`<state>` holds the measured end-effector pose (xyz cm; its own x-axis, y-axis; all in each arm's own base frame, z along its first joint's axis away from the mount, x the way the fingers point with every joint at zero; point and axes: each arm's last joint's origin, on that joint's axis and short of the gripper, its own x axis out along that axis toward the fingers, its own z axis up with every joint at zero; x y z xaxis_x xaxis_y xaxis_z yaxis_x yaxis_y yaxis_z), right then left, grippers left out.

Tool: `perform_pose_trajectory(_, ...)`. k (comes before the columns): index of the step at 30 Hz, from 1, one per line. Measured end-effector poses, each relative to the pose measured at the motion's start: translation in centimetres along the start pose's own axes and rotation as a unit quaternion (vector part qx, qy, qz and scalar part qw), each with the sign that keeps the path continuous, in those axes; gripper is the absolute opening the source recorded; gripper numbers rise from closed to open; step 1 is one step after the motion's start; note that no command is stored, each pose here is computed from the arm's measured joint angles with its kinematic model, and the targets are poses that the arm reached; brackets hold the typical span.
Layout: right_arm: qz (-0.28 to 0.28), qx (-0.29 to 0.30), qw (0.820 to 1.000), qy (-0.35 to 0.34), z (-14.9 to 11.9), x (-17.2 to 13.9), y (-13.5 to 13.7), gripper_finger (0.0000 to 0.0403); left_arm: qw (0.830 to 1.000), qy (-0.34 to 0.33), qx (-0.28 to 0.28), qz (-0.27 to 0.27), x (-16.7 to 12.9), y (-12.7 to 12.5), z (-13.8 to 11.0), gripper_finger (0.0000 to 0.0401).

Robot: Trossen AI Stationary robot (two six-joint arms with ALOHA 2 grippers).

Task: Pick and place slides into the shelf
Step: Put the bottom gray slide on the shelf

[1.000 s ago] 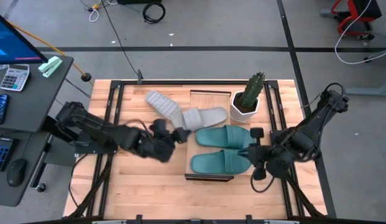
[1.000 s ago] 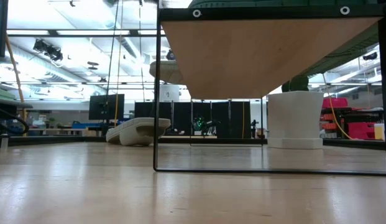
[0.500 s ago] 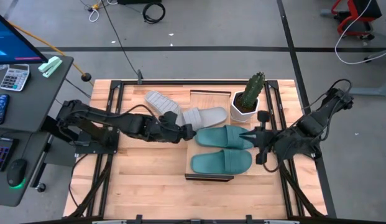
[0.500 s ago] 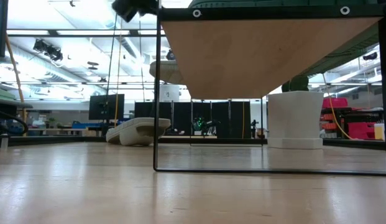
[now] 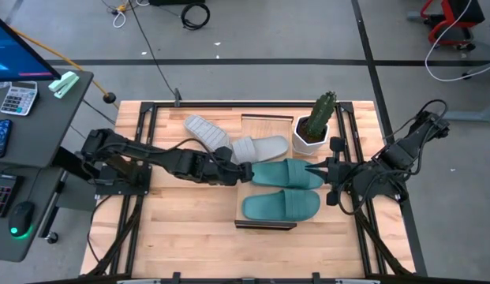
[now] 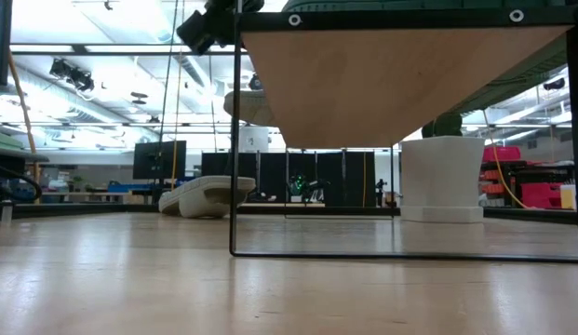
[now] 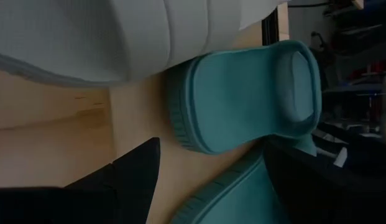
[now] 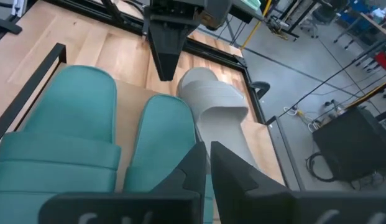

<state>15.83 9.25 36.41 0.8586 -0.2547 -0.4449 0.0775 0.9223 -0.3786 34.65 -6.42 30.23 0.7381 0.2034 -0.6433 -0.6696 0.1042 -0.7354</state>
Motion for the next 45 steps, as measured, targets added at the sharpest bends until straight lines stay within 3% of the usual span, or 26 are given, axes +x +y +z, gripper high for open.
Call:
perform_pose_trajectory(17,-0.002,0.004,1.000,-0.001,0.0,0.0,0.0,0.0030,1.000,0.000,0.014,-0.012,0.5,-0.2,-0.1,0.0289)
perform_pose_trajectory(22,-0.002,0.006,1.000,-0.001,0.0,0.0,0.0,0.0030,0.999,-0.002,0.049,-0.004,0.5,-0.1,0.1,0.0289)
perform_pose_trajectory(34,-0.003,0.073,0.997,-0.001,0.0,0.0,0.0,0.0030,0.993,0.012,0.114,-0.002,0.9,-0.1,1.0,0.0289)
perform_pose_trajectory(41,-0.003,0.081,0.997,-0.001,0.0,0.0,0.0,0.0030,0.994,0.031,0.108,-0.001,1.1,-0.1,1.5,0.0289)
perform_pose_trajectory(45,-0.003,0.080,0.997,-0.001,0.0,0.0,0.0,0.0030,0.997,0.027,0.074,0.001,1.1,-0.1,1.5,0.0289)
